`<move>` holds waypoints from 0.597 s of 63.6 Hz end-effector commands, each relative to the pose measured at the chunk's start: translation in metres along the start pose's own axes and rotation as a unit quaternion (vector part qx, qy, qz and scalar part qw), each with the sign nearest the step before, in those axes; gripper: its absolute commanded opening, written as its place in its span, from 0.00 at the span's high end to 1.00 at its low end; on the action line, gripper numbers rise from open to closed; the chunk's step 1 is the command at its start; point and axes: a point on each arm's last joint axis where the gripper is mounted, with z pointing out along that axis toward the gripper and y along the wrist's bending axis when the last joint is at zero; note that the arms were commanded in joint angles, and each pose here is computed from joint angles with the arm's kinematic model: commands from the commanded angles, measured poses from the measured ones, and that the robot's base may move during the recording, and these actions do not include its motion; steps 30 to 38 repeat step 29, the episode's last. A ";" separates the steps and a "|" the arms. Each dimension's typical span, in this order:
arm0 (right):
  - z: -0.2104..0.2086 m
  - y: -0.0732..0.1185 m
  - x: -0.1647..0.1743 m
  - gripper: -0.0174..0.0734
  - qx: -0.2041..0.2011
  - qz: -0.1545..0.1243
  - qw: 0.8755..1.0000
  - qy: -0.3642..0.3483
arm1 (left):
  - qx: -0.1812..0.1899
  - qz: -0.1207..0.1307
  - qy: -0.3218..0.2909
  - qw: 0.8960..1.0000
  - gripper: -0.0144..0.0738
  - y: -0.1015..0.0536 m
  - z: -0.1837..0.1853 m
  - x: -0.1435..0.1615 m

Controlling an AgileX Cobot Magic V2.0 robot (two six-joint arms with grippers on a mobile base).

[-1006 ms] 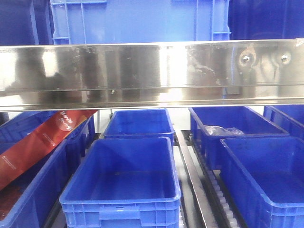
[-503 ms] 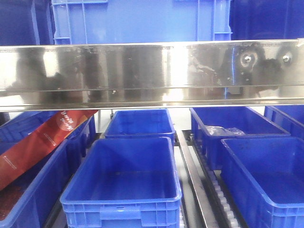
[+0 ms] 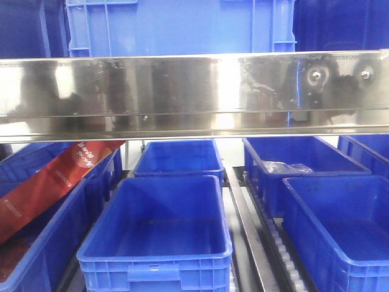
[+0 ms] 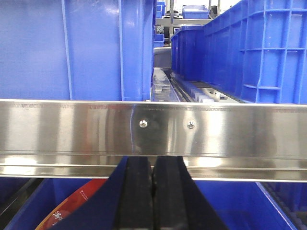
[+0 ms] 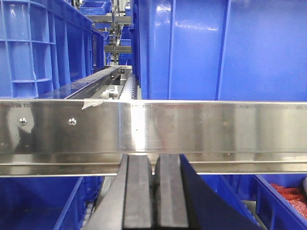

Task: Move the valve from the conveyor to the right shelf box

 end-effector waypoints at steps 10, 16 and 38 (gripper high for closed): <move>0.000 0.000 -0.001 0.99 0.002 -0.006 1.000 -0.008 | 0.000 -0.002 -0.013 1.000 0.96 0.000 -0.001 -0.003; 0.000 0.000 -0.001 0.99 0.002 -0.006 1.000 -0.008 | 0.000 -0.002 -0.013 1.000 0.96 0.000 -0.001 -0.003; 0.000 0.000 -0.001 0.99 0.002 -0.006 1.000 -0.008 | 0.000 -0.002 -0.013 1.000 0.96 0.000 -0.001 -0.003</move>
